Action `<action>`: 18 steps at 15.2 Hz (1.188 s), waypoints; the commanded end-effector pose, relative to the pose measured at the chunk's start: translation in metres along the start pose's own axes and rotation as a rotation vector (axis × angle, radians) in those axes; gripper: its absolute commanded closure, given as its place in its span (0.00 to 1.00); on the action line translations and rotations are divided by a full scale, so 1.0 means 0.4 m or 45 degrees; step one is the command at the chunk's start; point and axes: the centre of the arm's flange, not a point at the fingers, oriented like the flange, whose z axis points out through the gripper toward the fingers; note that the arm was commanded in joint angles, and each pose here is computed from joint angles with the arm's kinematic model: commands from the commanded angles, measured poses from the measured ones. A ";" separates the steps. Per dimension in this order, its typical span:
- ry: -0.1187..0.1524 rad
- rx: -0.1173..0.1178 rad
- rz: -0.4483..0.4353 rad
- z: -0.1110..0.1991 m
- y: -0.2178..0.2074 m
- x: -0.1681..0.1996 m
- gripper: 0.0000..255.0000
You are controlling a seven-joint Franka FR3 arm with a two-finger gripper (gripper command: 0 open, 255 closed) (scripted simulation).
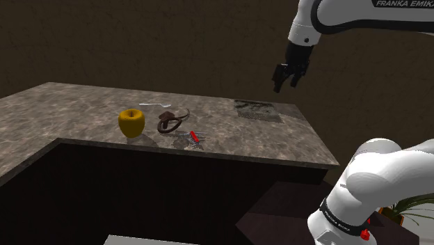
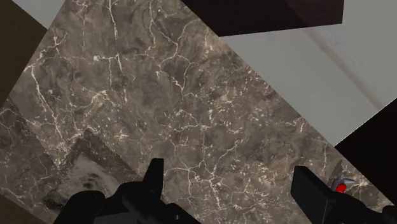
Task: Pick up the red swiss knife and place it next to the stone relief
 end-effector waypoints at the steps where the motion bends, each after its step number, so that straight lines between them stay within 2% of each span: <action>1: 0.000 0.000 0.000 0.000 0.000 0.000 0.00; 18: -0.105 0.059 0.001 0.324 -0.370 0.277 0.00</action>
